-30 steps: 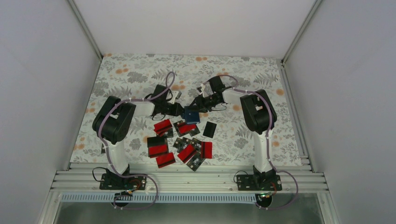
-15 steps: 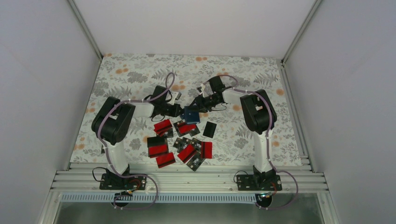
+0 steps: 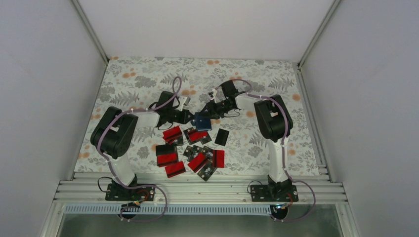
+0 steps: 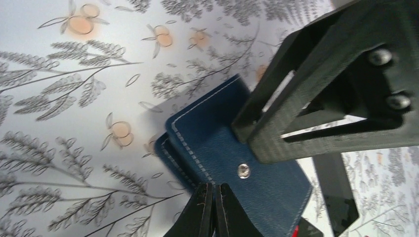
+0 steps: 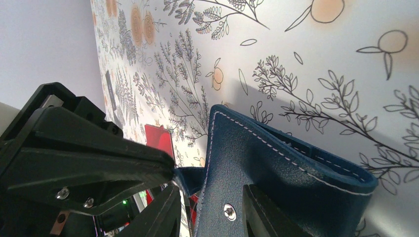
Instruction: Put the credit cards into the card holder
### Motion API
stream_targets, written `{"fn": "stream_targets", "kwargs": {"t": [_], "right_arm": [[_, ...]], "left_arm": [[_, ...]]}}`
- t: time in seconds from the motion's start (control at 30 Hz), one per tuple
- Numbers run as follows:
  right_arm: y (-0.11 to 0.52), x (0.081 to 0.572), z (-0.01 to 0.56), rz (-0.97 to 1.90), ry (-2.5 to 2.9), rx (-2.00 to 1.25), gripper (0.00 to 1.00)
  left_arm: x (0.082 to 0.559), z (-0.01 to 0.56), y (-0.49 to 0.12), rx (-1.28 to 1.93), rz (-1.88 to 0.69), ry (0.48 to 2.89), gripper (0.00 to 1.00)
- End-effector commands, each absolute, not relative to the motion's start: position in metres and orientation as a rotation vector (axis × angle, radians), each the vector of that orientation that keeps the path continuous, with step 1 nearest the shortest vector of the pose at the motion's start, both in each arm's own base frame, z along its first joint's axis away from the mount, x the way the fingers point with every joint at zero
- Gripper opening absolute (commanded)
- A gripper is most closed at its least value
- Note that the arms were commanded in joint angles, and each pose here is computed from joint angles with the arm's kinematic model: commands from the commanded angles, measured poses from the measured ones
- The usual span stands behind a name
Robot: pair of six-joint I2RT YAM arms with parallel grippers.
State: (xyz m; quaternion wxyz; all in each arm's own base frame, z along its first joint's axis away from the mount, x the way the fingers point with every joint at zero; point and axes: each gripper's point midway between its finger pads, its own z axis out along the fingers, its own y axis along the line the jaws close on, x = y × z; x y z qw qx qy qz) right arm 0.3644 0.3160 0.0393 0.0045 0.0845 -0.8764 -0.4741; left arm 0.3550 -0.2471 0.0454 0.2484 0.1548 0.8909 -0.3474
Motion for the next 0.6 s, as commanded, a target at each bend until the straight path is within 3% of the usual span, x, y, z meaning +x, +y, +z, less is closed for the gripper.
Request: {"fn": "stream_targets", "kwargs": {"t": [0.0, 0.57], "right_arm": [[0.3, 0.356, -0.005, -1.284, -2.791, 0.173, 0.34], [0.307, 0.361, 0.031, -1.426, -2.815, 0.333, 0.29]], "left_arm": [[0.354, 0.067, -0.261, 0.512, -1.067, 2.32, 0.02], [0.358, 0.056, -0.28, 0.577, -1.152, 2.326, 0.02]]}}
